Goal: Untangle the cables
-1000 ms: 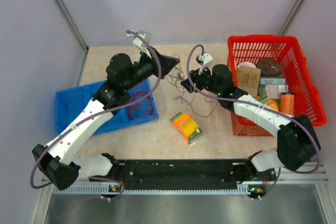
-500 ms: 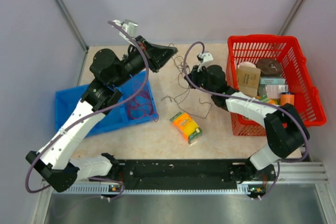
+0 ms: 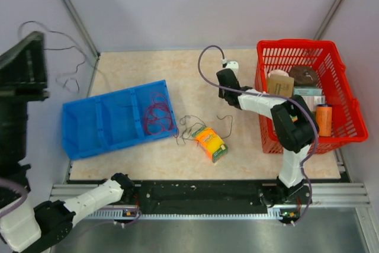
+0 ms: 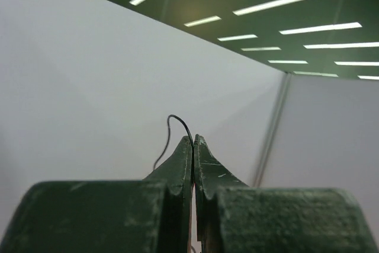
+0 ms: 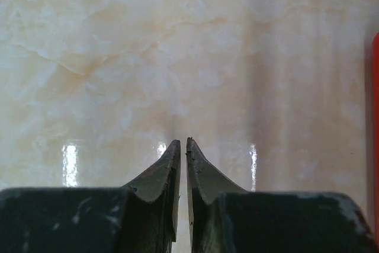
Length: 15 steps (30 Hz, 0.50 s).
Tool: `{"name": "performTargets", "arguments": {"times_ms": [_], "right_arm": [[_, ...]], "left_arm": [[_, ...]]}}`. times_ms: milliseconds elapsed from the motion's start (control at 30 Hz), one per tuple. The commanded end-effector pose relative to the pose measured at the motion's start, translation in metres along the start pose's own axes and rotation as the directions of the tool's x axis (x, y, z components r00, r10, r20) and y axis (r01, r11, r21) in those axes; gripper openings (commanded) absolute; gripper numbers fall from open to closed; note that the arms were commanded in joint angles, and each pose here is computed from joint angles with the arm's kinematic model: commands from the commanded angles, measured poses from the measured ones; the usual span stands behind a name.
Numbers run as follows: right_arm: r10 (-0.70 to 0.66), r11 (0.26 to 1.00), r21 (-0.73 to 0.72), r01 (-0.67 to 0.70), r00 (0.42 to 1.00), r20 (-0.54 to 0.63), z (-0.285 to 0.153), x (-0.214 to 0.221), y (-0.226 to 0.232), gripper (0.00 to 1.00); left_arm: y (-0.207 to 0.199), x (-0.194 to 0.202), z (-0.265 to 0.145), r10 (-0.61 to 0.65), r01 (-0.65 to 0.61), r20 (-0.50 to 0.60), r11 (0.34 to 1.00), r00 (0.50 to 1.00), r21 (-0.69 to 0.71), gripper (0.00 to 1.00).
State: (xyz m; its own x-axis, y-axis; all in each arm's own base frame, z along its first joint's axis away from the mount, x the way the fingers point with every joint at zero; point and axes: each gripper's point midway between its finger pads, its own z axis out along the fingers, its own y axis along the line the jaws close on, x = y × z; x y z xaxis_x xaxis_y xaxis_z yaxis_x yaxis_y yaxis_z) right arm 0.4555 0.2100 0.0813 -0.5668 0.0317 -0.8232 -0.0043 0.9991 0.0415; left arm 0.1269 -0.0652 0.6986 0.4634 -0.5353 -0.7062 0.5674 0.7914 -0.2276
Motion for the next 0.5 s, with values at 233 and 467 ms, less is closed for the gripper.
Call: {"name": "performTargets", "arguments": {"times_ms": [233, 467], "right_arm": [[-0.09, 0.571, -0.767, 0.292, 0.951, 0.295, -0.127, -0.023, 0.121, 0.76], [-0.076, 0.556, -0.759, 0.339, 0.93, 0.36, -0.154, -0.02, 0.147, 0.8]], "left_arm": [[0.053, 0.092, 0.002, 0.126, -0.194, -0.301, 0.959, 0.945, -0.208, 0.0], [0.08, 0.107, -0.008, 0.173, -0.294, -0.366, 0.904, 0.915, -0.309, 0.0]]}}
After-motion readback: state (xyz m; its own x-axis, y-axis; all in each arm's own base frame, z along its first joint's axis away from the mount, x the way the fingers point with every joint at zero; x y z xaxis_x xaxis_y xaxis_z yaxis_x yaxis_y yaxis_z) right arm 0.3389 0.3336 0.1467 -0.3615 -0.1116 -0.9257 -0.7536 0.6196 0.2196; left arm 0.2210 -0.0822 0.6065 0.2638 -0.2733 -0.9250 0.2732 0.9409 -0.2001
